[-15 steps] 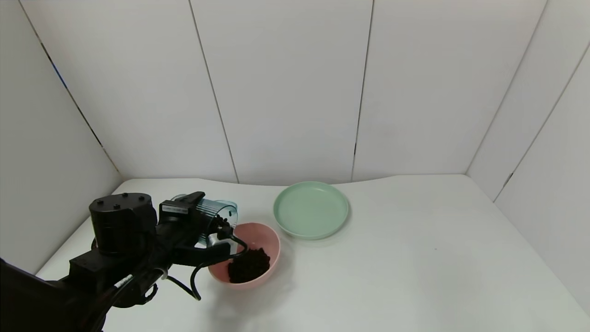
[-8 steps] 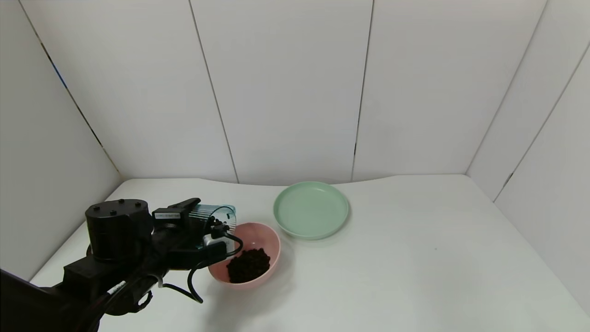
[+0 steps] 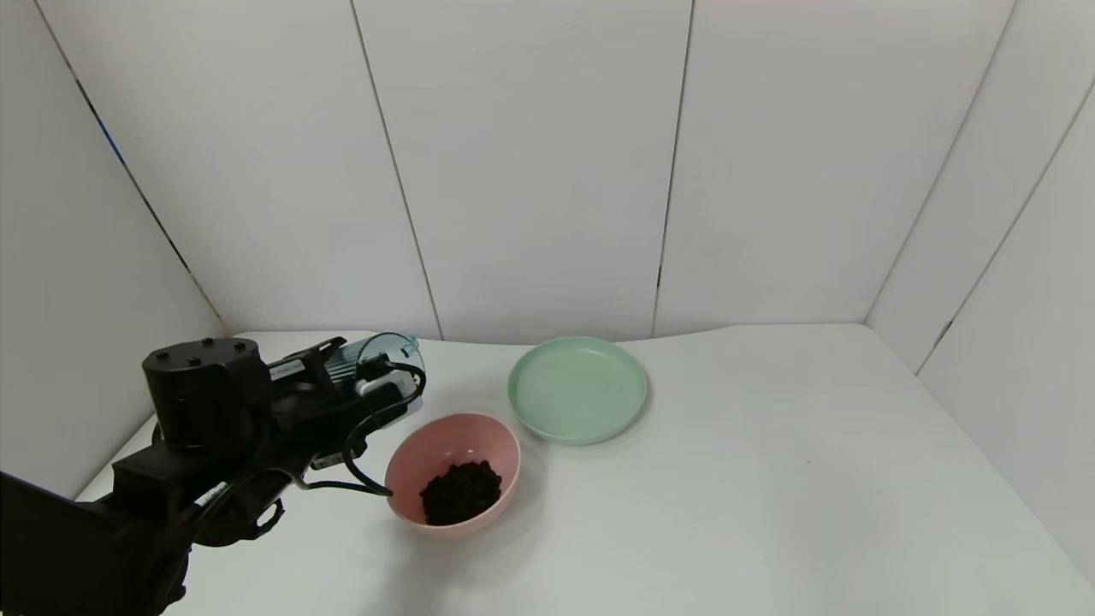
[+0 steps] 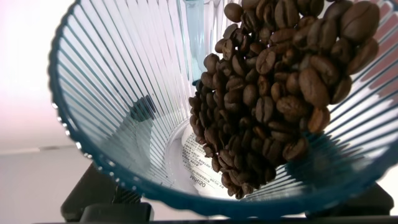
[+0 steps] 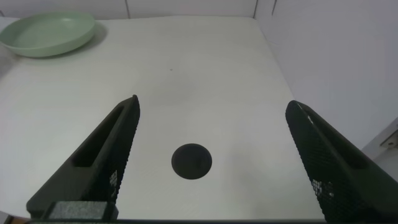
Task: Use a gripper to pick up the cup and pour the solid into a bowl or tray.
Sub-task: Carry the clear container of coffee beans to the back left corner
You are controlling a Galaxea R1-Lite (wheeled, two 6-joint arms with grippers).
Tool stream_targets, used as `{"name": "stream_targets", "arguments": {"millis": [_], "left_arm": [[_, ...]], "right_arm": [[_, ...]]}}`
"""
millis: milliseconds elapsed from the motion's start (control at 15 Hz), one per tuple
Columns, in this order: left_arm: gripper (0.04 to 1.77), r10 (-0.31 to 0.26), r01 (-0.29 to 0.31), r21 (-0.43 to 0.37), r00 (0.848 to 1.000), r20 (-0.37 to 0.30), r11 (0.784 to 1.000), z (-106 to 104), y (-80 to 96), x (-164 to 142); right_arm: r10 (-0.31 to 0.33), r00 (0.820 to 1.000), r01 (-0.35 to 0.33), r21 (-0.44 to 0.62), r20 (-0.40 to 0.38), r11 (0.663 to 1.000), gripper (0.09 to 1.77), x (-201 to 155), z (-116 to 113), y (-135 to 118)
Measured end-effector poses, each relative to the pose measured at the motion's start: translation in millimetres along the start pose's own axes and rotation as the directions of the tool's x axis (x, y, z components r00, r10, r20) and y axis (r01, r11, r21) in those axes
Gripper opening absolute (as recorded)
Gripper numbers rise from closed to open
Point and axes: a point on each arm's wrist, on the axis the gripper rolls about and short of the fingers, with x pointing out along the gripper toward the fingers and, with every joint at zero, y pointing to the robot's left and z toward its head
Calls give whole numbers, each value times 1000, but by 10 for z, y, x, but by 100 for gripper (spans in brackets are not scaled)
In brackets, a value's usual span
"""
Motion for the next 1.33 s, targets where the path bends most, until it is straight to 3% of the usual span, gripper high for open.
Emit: {"name": "stream_targets", "arguments": {"millis": [267,600,1000,1333], "left_arm": [[131,24,-26,-153,1000,-17,988,-157,122,72],[131,35,-58,-357,997,-70,932,-312,217,108],[131,47,-116,-566,990,-135,816,-486,314,119],[131,25,-125,-743,989,-145,657,-564,256,73]], "right_arm": [[0,1000,0,0,0,1000,171,0,0,0],[0,1000,0,0,0,1000,171,0,0,0],[0,1000,0,0,0,1000,171,0,0,0],[0,1000,0,0,0,1000,171,0,0,0]]}}
